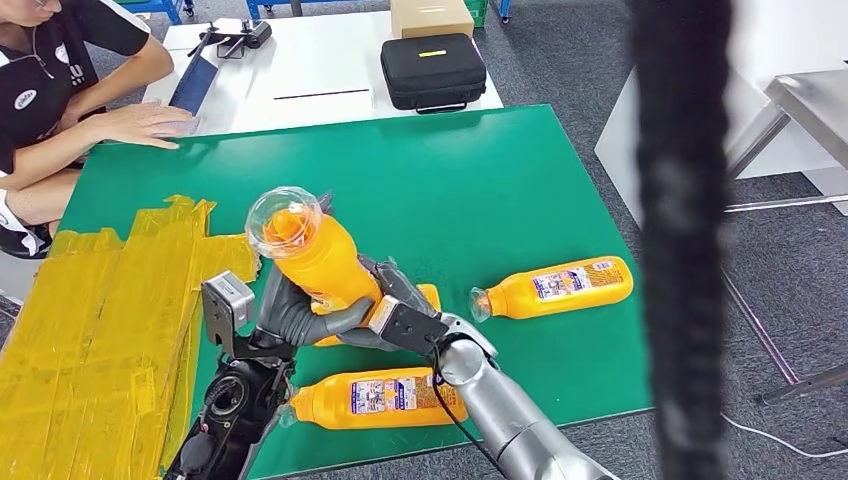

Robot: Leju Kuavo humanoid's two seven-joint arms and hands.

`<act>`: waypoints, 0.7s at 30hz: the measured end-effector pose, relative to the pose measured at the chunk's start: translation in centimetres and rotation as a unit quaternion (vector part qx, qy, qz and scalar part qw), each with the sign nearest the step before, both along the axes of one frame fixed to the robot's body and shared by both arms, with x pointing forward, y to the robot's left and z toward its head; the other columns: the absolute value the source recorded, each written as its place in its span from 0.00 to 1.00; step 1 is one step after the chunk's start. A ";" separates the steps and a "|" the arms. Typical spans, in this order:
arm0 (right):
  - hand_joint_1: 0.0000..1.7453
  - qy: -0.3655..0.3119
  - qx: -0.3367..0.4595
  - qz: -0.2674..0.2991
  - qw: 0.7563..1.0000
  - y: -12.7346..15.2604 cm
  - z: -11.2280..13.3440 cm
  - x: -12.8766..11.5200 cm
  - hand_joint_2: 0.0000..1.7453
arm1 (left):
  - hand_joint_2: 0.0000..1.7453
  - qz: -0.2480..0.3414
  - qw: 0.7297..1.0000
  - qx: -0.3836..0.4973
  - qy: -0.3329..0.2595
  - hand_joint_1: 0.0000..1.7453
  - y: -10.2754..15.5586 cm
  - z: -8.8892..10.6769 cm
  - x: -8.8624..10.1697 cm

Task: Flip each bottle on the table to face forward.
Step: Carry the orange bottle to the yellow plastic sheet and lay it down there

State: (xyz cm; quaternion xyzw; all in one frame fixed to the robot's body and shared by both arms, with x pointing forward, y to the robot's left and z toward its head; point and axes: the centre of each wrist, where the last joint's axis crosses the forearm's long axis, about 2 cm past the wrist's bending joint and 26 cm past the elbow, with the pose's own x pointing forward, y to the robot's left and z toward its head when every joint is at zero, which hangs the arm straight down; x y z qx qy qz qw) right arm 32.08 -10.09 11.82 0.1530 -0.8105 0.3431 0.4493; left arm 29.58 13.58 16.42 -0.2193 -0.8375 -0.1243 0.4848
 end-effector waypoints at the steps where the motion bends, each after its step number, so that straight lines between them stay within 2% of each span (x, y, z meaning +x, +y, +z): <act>1: 1.00 0.000 -0.006 0.004 1.000 0.1 -0.2 -0.1 1.00 | 1.00 0.001 1.000 -0.001 0.003 0.85 0.1 -0.2 -0.1; 2: 1.00 -0.001 -0.011 0.007 1.000 0.1 -0.3 -0.3 1.00 | 1.00 0.001 1.000 -0.002 0.006 0.97 0.2 -0.5 -0.2; 3: 1.00 -0.001 -0.014 0.008 1.000 0.1 -0.5 -0.4 1.00 | 1.00 0.001 1.000 -0.003 0.007 1.00 0.3 -0.6 -0.3; 21: 1.00 0.000 0.007 -0.013 1.000 -0.5 -1.1 -1.4 1.00 | 1.00 -0.003 1.000 -0.013 0.012 1.00 0.4 -0.9 -0.4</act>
